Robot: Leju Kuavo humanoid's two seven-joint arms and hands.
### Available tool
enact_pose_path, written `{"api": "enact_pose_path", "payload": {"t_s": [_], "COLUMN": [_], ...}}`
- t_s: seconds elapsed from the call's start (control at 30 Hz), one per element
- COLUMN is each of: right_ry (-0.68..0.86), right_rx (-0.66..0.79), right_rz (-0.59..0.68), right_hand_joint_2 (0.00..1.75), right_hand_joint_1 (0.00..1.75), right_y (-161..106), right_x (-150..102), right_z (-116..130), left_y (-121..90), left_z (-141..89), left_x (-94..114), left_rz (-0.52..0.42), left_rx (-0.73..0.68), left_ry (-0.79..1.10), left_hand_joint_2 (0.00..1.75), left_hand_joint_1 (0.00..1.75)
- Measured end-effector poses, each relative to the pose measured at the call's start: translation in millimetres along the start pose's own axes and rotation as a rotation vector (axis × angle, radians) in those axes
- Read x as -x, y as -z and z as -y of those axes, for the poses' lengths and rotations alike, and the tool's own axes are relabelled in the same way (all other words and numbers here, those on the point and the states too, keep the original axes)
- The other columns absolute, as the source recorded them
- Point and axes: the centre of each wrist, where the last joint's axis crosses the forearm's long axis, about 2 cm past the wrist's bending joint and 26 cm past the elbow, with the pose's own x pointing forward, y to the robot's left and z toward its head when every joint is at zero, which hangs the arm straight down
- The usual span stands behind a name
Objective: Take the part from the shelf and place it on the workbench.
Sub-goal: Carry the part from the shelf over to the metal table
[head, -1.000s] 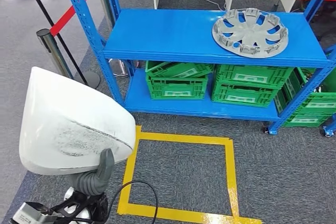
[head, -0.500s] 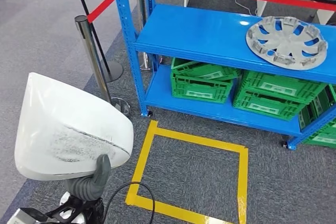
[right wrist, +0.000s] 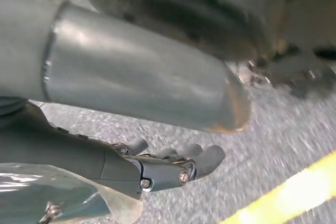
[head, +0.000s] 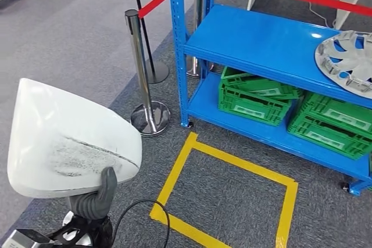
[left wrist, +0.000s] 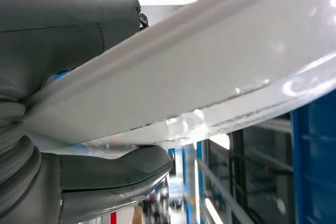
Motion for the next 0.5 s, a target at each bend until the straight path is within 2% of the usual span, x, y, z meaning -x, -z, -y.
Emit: {"api": "enact_pose_path", "payload": {"t_s": [0.5], "right_ry": [-0.003], "right_rx": [0.01], "right_rz": [0.006], "right_hand_joint_2": [0.0], "right_hand_joint_1": [0.0], "right_y": [-0.3], "right_x": [-0.7], "right_z": [-1.2], "left_y": [1.1], "left_z": [-4.0], "left_x": [-0.4], "left_rz": [-0.005], "left_rx": [-0.035], "left_ry": [-0.013], "left_hand_joint_2": [1.75], "left_hand_joint_1": [1.75]}}
